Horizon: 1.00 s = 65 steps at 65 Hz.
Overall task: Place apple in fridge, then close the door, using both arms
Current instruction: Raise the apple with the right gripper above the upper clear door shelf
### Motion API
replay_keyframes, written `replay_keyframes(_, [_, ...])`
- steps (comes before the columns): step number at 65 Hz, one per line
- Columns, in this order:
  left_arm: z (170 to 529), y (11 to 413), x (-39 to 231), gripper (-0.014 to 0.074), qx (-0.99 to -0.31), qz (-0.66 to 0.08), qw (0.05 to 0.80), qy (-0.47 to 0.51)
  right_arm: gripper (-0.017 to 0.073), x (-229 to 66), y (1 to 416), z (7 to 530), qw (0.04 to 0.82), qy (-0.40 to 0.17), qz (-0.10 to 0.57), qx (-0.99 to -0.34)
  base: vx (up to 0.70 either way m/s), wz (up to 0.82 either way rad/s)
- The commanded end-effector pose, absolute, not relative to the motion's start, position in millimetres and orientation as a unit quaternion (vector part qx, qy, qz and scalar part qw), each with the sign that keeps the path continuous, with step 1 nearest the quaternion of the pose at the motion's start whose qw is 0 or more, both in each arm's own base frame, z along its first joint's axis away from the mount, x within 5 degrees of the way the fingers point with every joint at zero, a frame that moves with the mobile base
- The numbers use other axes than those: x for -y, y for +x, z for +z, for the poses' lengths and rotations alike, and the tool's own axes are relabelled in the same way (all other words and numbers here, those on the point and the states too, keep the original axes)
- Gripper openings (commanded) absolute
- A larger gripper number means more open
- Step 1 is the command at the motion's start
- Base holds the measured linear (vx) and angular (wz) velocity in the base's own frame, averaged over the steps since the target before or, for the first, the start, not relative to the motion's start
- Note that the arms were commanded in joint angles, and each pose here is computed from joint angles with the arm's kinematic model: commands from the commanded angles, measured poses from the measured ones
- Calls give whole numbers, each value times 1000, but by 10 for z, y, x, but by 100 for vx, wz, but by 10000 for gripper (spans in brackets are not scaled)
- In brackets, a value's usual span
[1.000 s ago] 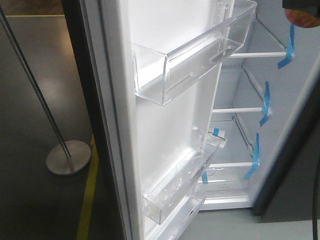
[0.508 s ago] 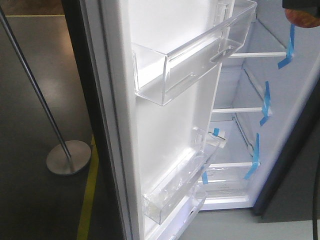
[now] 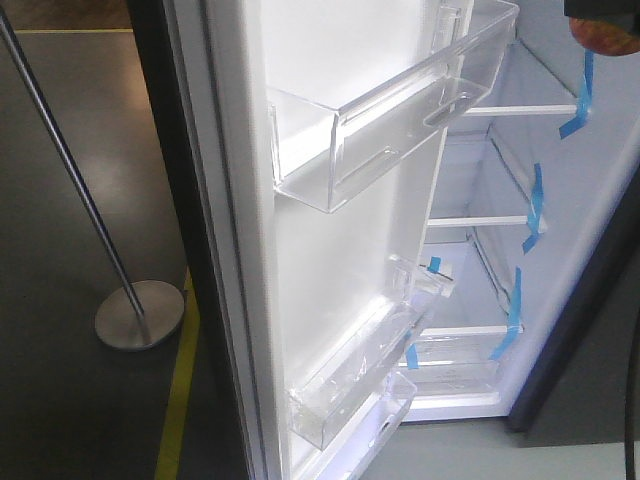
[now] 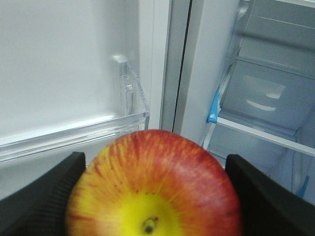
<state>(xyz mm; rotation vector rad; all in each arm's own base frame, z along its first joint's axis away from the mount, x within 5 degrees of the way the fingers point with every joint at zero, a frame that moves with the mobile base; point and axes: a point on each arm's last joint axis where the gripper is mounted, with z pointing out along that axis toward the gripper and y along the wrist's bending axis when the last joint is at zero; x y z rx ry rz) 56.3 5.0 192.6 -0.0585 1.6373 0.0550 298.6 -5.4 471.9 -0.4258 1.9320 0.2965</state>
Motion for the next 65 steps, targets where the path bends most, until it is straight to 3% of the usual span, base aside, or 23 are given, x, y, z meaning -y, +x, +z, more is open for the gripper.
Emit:
replay_keyframes(1, [2062, 544, -34, -7, -695, 16, 719, -22, 119, 44, 2869, 4969, 592, -165, 121, -779, 0, 0])
replay_keyframes(65, [2062, 544, -34, -7, -695, 16, 719, -22, 119, 44, 2869, 4969, 592, -165, 121, -779, 0, 0])
